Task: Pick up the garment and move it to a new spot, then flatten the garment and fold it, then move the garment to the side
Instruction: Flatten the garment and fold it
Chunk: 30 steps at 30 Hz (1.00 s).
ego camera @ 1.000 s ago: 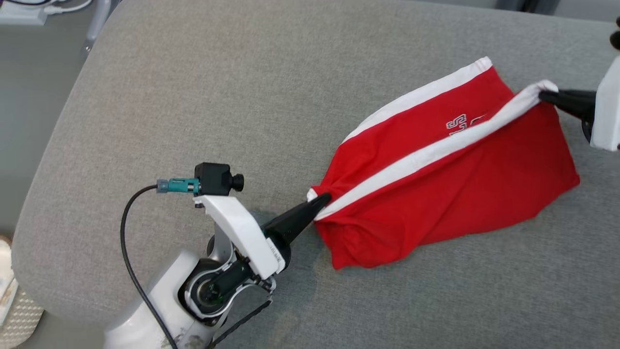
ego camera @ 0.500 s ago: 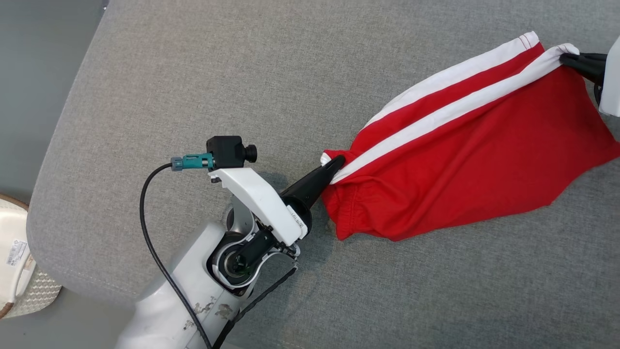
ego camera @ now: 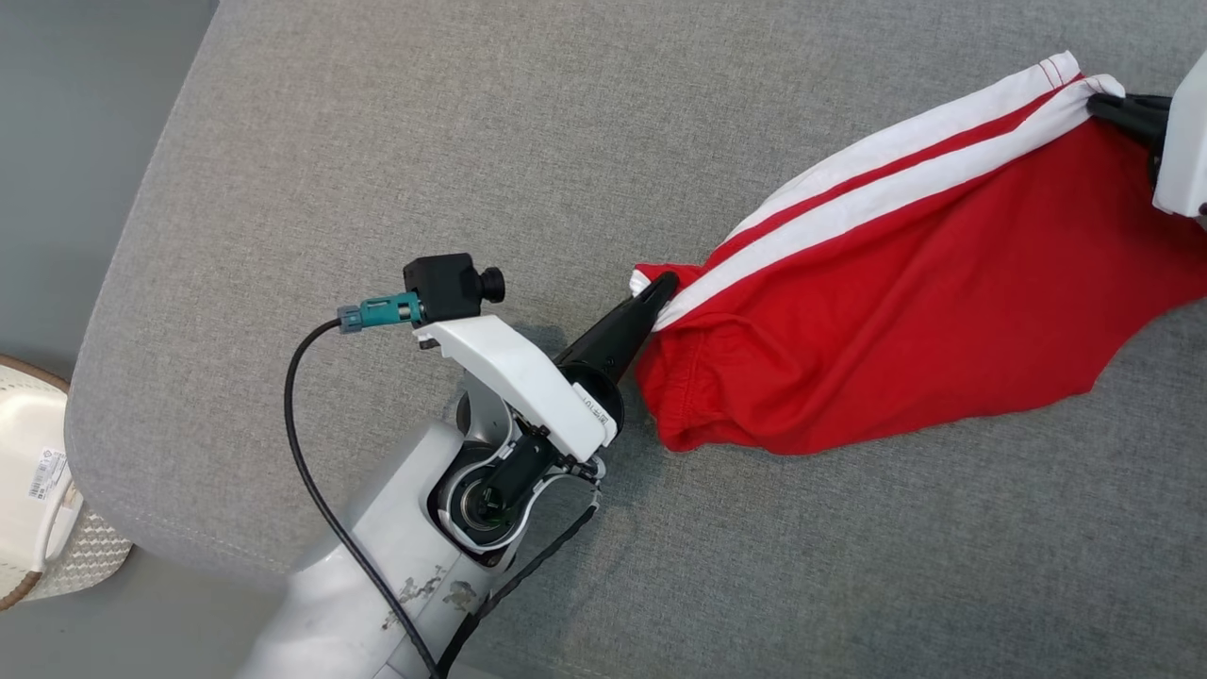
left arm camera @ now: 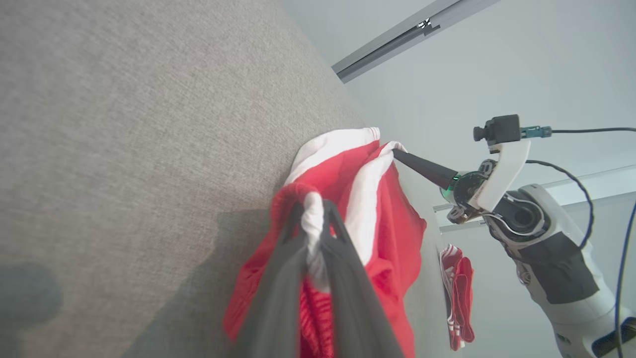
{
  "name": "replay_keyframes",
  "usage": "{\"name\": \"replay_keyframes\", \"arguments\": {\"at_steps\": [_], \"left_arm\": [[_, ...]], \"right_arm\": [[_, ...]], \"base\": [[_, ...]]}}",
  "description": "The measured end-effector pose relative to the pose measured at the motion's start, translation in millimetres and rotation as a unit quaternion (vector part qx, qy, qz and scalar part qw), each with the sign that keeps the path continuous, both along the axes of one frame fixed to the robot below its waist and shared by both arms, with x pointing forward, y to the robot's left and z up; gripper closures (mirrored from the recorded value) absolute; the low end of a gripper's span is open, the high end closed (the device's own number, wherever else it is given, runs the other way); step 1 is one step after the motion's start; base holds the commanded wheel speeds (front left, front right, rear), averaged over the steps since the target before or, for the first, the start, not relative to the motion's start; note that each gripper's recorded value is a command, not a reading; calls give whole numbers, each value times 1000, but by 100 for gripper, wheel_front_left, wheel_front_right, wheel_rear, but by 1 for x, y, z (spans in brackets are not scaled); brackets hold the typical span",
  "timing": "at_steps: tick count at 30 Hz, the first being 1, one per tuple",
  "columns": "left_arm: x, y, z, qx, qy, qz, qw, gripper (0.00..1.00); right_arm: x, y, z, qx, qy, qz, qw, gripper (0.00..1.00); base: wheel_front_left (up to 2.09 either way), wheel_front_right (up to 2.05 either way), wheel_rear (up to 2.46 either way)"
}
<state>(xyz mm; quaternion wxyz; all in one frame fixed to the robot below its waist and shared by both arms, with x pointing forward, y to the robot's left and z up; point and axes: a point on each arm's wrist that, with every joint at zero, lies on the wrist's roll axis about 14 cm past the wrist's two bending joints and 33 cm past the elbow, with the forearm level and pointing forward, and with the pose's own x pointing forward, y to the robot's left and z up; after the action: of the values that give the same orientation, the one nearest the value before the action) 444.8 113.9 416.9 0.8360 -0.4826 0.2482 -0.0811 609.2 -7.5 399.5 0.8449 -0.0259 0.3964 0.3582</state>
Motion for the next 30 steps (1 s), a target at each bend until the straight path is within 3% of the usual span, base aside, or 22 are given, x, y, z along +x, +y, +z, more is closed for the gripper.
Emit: {"name": "replay_keyframes", "arguments": {"at_steps": [1,3,6,7,8,23,24,25,27,28,30], "left_arm": [[1,-1,0,0,-2,0,1000,100],[2,-3,0,1,-2,-1,1000,100],[3,-5,-1,1,-2,-3,1000,100],[3,-6,-1,-1,-2,-3,1000,100],[4,-6,-1,-2,-2,-1,1000,100],[19,3,-1,17,-20,23,999,100],[20,5,-2,21,-20,25,999,91],[20,7,-4,26,-17,25,999,71],[17,10,-10,41,-10,21,999,7],[15,12,-13,53,-8,21,998,0],[13,20,-19,73,-2,28,997,0]], "right_arm": [[2,2,0,6,-2,-4,1000,93],[3,5,1,14,-9,-5,1000,65],[8,11,8,27,-29,-5,999,52],[11,12,10,32,-41,-6,999,21],[15,12,13,35,-52,-10,998,0],[40,-3,28,59,-141,-51,987,0],[42,-6,31,62,-152,-54,985,0],[43,-8,34,66,-163,-57,983,0],[42,-10,40,76,-176,-65,979,0],[40,-11,41,81,-181,-68,978,0],[36,-14,45,92,-191,-74,974,0]], "base": [[0,0,0],[0,0,0],[0,0,0],[0,0,0],[0,0,0],[0,0,0],[0,0,0],[0,0,0],[0,0,0],[0,0,0],[0,0,0]]}}
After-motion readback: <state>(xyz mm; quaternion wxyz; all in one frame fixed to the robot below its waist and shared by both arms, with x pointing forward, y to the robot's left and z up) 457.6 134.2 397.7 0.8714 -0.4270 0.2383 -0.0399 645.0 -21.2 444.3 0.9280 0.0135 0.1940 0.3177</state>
